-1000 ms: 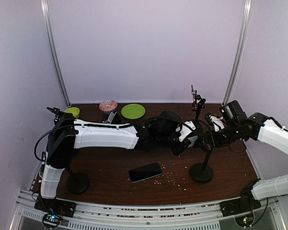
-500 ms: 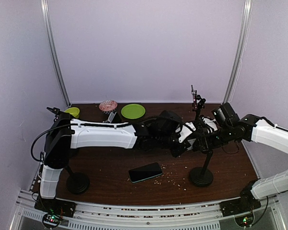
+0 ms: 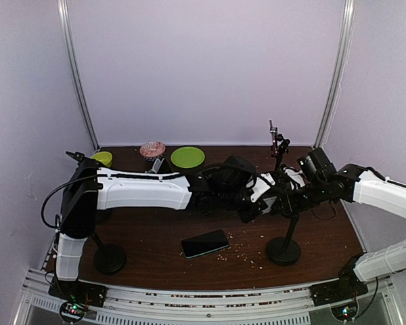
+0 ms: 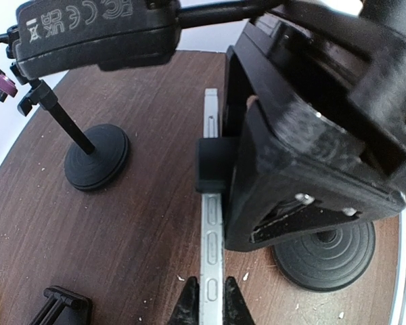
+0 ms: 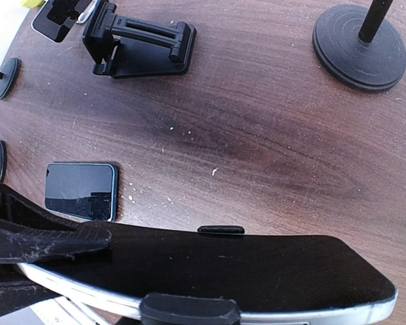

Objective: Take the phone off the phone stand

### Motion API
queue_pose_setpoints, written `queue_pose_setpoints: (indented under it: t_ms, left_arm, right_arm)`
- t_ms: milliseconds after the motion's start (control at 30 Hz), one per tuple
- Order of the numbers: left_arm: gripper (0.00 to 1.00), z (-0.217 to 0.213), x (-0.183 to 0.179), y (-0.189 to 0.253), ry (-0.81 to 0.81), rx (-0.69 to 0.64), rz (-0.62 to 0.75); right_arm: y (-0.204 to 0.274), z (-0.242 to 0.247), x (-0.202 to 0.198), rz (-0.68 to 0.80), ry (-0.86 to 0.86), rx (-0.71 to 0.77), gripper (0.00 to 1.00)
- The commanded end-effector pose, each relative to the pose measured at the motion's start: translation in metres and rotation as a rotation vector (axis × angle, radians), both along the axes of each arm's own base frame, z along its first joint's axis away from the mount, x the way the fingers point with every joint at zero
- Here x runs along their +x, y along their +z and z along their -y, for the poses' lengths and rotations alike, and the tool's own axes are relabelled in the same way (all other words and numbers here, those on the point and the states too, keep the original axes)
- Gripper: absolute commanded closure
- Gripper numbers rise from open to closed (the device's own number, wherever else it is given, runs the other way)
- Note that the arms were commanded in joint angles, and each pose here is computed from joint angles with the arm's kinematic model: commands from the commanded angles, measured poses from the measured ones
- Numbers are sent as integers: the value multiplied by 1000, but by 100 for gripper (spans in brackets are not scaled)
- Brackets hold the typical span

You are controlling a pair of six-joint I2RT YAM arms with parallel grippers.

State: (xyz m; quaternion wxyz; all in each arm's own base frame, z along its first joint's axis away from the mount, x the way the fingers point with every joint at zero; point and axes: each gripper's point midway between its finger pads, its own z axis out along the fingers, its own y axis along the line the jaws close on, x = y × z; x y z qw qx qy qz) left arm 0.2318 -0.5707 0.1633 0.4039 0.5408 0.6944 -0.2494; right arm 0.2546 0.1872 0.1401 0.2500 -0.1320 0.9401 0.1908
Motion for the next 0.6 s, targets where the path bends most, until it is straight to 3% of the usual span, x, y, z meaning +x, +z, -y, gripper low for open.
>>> queue_pose_setpoints:
  t_ms: [0, 333, 567]
  left_arm:
    - [100, 17, -29, 94, -78, -241, 52]
    - [100, 7, -33, 105, -77, -253, 66]
    - [100, 0, -35, 104, -76, -253, 70]
  right_arm:
    - [5, 5, 4, 12, -53, -11, 76]
    - [23, 15, 2, 42, -103, -9, 99]
    - [35, 21, 5, 72, -138, -20, 100]
